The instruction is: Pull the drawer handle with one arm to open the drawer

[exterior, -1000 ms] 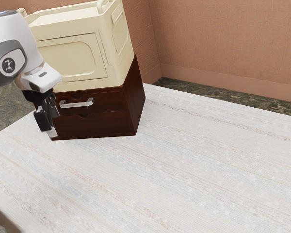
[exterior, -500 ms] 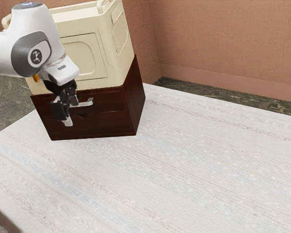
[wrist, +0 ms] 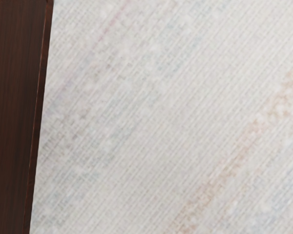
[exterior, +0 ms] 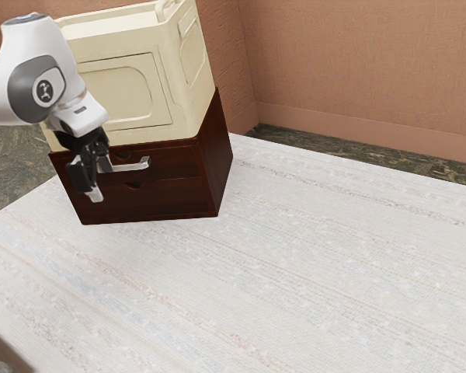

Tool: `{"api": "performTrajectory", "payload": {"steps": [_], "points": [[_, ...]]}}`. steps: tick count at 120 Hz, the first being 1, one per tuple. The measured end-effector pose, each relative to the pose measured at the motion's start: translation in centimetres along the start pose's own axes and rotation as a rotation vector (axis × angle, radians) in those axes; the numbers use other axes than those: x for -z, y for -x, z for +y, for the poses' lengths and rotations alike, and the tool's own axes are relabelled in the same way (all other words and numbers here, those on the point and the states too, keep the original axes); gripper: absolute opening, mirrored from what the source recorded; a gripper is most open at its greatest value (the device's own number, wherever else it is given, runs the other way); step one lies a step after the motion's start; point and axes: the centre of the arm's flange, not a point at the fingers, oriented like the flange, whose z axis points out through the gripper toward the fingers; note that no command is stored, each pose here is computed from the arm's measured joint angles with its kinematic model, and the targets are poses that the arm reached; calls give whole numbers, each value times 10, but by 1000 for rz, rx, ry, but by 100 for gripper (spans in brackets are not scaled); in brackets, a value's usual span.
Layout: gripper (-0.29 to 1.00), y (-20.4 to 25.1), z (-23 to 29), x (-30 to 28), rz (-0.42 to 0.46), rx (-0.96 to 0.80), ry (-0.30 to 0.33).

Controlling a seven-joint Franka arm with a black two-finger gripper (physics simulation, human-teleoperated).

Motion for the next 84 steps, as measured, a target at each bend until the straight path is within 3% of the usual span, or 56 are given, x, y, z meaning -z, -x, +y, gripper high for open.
{"api": "performTrajectory", "payload": {"steps": [16, 66, 84], "points": [[70, 2, -2, 1, 11, -8, -11], [70, -5, -34, -16, 26, -34, -174], [61, -6, -39, -17, 30, -40, -208]]}}
